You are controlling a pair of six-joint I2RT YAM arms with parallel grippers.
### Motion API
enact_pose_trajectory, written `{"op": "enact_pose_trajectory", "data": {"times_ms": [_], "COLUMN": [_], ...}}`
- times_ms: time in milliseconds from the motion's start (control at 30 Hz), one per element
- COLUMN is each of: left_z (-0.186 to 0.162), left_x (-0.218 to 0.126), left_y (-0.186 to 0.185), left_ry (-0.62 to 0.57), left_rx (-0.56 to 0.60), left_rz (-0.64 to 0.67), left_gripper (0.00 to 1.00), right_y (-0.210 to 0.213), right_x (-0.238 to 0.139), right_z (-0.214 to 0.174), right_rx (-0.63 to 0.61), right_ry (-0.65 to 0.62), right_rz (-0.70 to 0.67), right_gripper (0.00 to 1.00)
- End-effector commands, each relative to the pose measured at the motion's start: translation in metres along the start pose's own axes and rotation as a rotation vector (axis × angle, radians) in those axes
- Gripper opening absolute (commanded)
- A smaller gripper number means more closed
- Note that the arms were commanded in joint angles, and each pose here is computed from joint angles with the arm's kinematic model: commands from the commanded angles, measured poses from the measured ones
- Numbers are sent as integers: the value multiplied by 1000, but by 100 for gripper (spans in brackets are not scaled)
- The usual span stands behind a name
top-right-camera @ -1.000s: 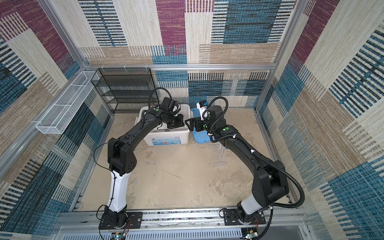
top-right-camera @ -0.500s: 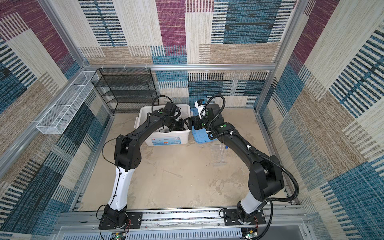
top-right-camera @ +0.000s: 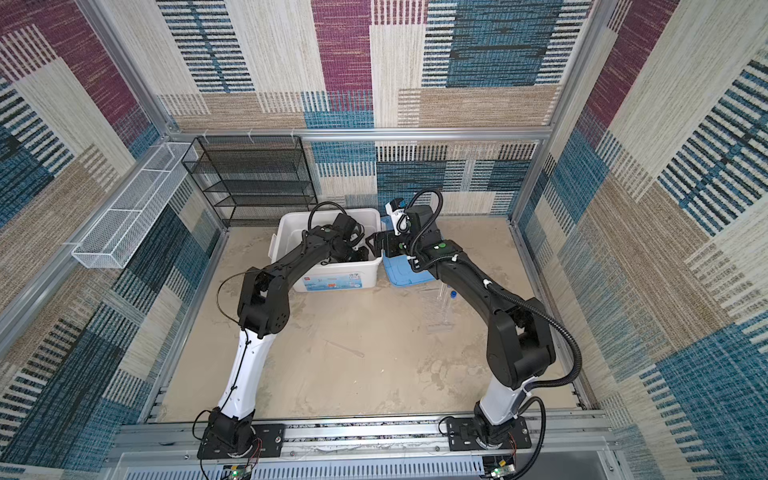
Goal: Organize the chemistry lab equipment
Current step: 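Lower the dropper into the bin with the left gripper, then open the left gripper to release the dropper inside the bin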
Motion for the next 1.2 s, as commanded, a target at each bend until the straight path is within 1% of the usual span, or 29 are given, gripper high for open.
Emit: {"op": "enact_pose_trajectory", "data": {"times_ms": [0, 100, 367, 600, 667, 767, 933, 1033, 1167], "left_z": [-6, -9, -16, -15, -14, -12, -9, -5, 3], "left_x": [5, 11, 19, 10, 6, 1, -9, -21, -48], "left_y": [2, 4, 11, 14, 14, 16, 16, 12, 3], "left_ry": [29, 50, 76, 72, 69, 64, 50, 30, -22], "left_rx": [14, 7, 11, 26, 31, 29, 33, 45, 69], "left_rz": [-4, -9, 2, 30, 36, 37, 45, 48, 65], "left_gripper": [4, 6, 9, 19, 20, 26, 29, 37, 55], "right_y": [-2, -2, -3, -4, -4, -2, -1, 1, 8], "right_x": [3, 6, 8, 9, 9, 8, 5, 2, -6], "right_z": [1, -1, -2, -5, -5, -4, -1, 2, 9], "right_rx": [-5, 2, 2, 7, 7, 7, 1, -3, -12], "right_ry": [-5, 4, 6, 15, 15, 11, 3, -5, -26], "right_rz": [-12, -2, -8, -7, -6, -2, -1, 1, 13], "right_gripper": [99, 99, 99, 99, 99, 99, 99, 99, 99]}}
Point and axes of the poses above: each gripper's point midway between its finger pads, its own x axis out along the fingers, its own y axis along the line the jaws close on, z = x × y, the point moved 2 cm from there along -x, back along the fingers, and after that the axes turned 11 degrees about x, right-handed, at the moved point
